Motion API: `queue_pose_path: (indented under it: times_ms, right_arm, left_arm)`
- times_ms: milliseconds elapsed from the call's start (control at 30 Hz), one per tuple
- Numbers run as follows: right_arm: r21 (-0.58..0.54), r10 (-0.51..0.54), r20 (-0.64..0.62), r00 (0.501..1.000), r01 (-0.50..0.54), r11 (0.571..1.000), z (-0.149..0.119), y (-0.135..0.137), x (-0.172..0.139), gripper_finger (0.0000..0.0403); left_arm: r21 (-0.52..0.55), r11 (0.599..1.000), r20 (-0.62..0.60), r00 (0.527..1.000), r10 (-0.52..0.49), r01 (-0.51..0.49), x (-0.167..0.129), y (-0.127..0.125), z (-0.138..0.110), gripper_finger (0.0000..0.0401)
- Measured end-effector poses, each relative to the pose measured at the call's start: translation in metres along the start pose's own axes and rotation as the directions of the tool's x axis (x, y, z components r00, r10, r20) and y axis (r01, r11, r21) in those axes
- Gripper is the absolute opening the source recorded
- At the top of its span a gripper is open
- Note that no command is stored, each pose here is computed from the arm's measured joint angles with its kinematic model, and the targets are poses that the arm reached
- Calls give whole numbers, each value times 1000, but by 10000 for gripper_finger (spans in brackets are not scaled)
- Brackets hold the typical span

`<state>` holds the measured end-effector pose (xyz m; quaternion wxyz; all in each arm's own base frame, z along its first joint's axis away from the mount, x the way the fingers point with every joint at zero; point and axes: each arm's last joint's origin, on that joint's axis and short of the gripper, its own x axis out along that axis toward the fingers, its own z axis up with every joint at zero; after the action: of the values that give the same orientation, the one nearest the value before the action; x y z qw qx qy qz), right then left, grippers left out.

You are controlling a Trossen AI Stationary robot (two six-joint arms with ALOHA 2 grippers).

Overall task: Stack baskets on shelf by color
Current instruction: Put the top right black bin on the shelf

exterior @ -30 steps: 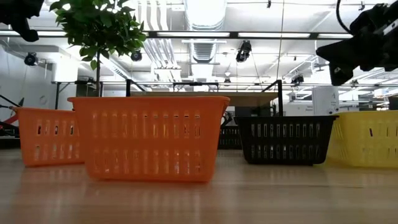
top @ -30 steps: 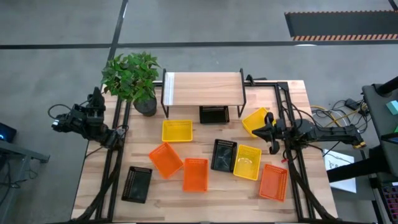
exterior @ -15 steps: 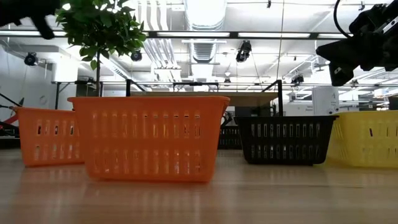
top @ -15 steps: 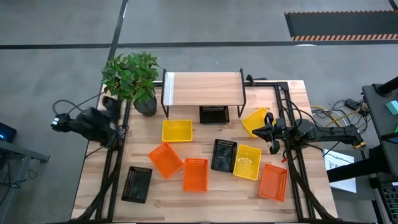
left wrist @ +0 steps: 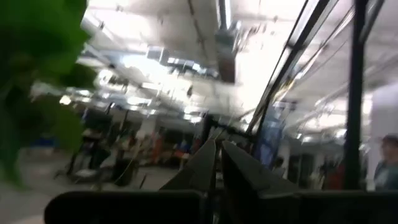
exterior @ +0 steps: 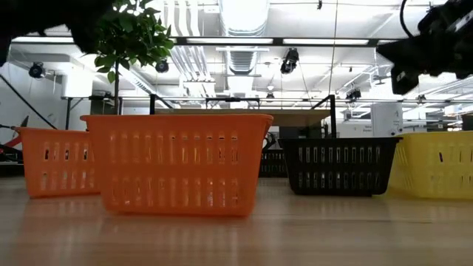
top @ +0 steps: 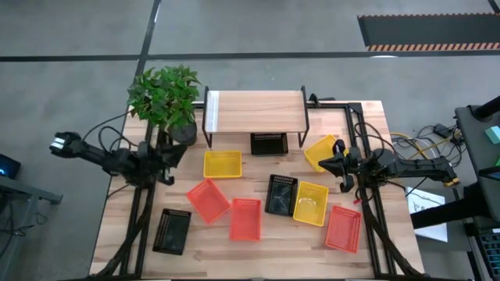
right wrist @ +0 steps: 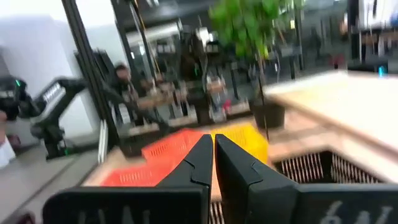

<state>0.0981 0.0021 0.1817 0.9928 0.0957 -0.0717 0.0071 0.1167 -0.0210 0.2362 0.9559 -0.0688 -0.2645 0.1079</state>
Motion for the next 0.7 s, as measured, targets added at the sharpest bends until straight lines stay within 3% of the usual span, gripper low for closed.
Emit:
queue_pose_path:
  times_ms: [133,300,700]
  right_arm:
    - [-61,22,113,993,-15,998,11,2,2,11]
    - [-97,41,195,980,-22,995,19,4,6,11]
    - [-128,72,164,984,-51,990,13,8,28,11]
  left_arm:
    - [24,996,86,993,-84,82,12,-8,8,10]
    - [131,981,87,984,-153,140,42,-26,12,10]
    - [324,933,-25,987,-159,158,102,-61,-11,10]
